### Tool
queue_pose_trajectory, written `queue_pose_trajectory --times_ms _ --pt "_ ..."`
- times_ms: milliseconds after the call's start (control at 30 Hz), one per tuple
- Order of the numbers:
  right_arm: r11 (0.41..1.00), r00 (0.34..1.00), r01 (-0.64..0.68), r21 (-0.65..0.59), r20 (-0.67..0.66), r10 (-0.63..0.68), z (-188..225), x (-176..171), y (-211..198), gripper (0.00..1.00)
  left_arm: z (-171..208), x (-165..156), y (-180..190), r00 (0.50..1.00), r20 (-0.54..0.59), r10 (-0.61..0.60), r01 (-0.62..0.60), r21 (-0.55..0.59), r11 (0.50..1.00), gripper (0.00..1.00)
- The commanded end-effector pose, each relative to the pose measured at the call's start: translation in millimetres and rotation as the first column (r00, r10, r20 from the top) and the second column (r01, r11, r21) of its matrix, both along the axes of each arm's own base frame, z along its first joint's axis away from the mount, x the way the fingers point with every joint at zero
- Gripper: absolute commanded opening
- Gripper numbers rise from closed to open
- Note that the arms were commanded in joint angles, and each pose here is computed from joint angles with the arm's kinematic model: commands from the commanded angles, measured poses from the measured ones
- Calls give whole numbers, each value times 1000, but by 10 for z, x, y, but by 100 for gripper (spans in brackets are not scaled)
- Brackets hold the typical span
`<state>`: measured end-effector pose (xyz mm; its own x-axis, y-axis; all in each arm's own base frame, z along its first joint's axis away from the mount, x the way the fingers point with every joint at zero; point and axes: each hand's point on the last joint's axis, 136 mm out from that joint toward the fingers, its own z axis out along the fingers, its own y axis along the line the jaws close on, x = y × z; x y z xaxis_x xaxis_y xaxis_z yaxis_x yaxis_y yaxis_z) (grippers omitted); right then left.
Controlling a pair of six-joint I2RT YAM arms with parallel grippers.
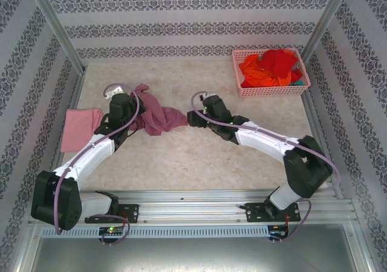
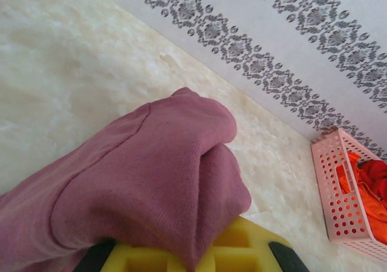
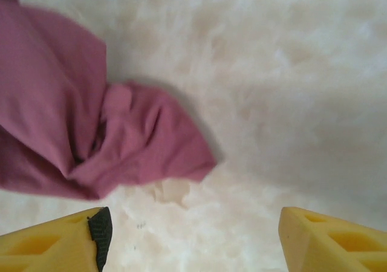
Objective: Fold and stack the t-shirts
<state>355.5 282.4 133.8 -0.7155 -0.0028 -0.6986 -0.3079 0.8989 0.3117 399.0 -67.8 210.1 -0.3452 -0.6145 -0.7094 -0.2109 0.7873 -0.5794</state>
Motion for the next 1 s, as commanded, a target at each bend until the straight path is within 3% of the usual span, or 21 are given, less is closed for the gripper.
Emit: queue_pose_trajectory --times_ms 0,333,667,767,900,933,967 --pt "999 996 -48 4 -70 49 -303 -111 238 67 19 -55 90 999 2 50 -50 -40 998 0" --pt "999 985 35 13 -171 -32 -771 240 396 48 6 -213 231 997 2 76 -76 -23 997 0" --pt "996 958 79 49 -281 -62 -1107 535 400 52 -42 -245 241 997 -1 74 -74 -32 997 0" --pt "995 961 69 68 -273 -48 -1093 587 433 43 -38 -241 244 997 0 73 -73 -28 997 0" --pt "996 972 45 82 -234 -24 -971 654 454 7 -29 -240 243 997 4 71 -71 -29 997 0" --pt "995 975 36 90 -220 -15 -909 675 449 0 -34 -236 235 998 2 68 -68 -28 997 0" --pt "995 979 35 94 -205 -15 -837 695 431 0 -28 -236 236 998 4 67 -67 -30 997 0"
